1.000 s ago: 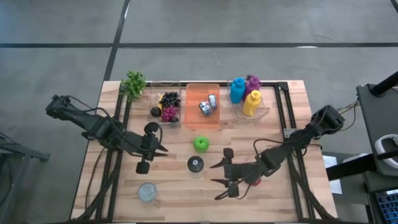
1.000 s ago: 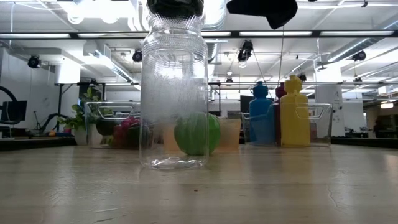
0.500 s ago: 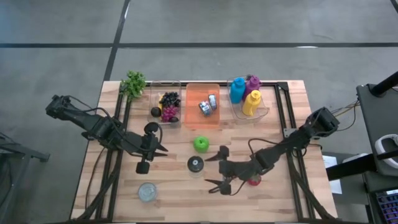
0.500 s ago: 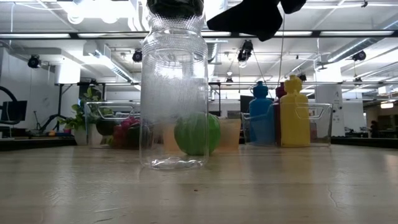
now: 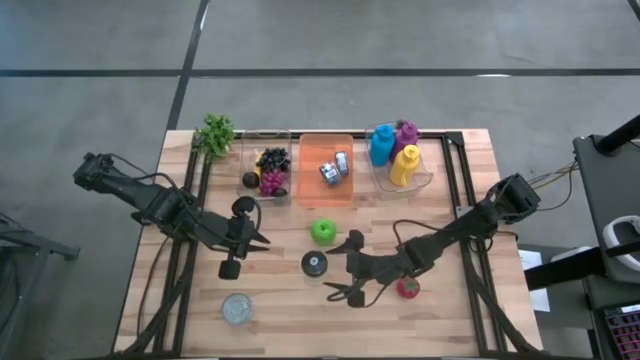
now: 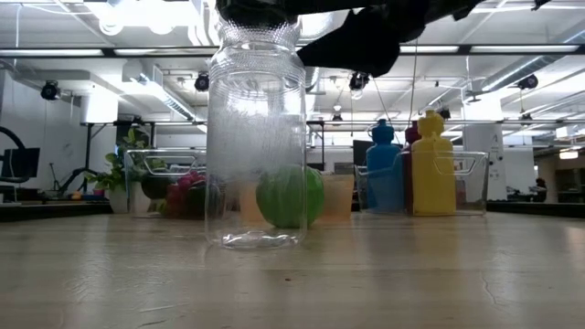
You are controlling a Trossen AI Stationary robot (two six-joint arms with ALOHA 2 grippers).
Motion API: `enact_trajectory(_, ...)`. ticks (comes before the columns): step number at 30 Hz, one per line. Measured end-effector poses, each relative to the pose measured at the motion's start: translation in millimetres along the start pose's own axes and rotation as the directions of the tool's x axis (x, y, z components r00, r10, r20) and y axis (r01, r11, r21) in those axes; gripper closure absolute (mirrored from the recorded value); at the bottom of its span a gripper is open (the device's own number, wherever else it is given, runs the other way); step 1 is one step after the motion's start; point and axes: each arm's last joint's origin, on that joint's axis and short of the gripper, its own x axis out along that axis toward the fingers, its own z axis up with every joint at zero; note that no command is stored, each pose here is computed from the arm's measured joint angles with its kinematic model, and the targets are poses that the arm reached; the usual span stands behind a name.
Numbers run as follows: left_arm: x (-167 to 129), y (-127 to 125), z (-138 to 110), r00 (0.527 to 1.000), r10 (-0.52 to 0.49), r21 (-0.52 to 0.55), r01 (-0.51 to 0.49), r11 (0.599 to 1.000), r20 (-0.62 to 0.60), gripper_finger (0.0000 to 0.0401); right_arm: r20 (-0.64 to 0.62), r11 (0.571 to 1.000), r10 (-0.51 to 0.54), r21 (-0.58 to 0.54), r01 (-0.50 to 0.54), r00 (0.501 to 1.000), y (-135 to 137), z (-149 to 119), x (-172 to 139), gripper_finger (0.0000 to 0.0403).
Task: Pick & Place Food Item
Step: Put the transparent water bottle into the right transparent bin
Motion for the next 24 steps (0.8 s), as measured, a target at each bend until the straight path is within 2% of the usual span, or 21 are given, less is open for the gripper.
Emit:
enact_trajectory(21, 0.0, 0.0, 0.0, 1.0, 0.0, 0.0, 0.0, 1.0, 0.0, 0.0328, 0.043, 0.997, 0.062, 0.043, -0.064, 0.997, -13.4, 2.3, 16.2, 0.0019)
enact_trajectory(24, 0.0, 0.0, 0.0, 1.0, 0.0, 0.0, 0.0, 1.0, 0.0, 0.0329, 0.062, 0.998, 0.065, 0.009, -0.065, 0.996, -13.4, 4.4, 16.2, 0.0019)
